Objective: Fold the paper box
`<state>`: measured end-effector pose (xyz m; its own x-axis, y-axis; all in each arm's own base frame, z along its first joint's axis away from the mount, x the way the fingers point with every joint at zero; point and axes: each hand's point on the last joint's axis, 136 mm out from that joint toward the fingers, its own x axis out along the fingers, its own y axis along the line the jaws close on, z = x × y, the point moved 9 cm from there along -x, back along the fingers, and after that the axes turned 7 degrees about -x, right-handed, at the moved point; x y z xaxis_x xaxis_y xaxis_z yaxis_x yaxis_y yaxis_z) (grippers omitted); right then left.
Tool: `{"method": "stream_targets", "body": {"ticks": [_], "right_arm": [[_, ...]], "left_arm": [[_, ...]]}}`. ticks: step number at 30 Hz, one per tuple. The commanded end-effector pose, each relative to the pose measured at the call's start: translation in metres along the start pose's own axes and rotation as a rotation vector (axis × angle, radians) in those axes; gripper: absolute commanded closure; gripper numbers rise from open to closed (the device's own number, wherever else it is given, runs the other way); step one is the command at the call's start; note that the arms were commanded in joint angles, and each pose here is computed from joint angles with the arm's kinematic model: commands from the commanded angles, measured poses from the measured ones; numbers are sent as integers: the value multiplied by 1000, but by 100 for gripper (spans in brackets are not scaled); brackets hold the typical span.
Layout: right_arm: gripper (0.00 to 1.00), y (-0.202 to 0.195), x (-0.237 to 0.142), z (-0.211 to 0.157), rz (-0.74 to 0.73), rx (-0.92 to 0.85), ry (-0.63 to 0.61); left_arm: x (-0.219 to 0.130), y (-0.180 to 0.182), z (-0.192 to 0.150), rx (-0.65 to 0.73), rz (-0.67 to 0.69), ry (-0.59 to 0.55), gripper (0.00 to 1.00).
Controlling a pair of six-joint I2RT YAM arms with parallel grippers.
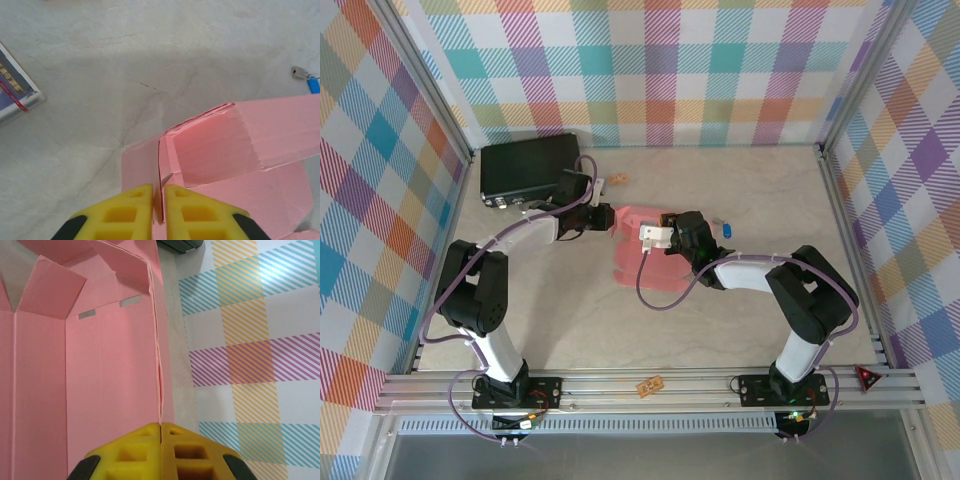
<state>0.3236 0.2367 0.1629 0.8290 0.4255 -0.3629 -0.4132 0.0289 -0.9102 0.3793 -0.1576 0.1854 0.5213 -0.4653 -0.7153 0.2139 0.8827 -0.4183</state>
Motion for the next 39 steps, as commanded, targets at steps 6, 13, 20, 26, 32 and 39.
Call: {"method": "stream_targets", "body": {"ticks": [6, 13, 20, 26, 32, 39], "right_arm": [[100, -4, 5, 5, -7, 15, -10], [100, -3, 4, 6, -1, 18, -14], [100, -2, 4, 7, 4, 20, -20], [100, -2, 6, 6, 7, 13, -14], [100, -4, 8, 6, 4, 7, -8], [100, -3, 12, 7, 1, -5, 7]], "left_arm": [[-11, -7, -3, -28, -104, 19, 89], [-3, -13, -12, -55, -164, 66, 87], [0, -19, -12, -82, -223, 59, 85], [2, -21, -7, -90, -231, 51, 85], [3, -19, -3, -93, -191, 34, 81], [4, -14, -1, -121, -131, 10, 80]]}}
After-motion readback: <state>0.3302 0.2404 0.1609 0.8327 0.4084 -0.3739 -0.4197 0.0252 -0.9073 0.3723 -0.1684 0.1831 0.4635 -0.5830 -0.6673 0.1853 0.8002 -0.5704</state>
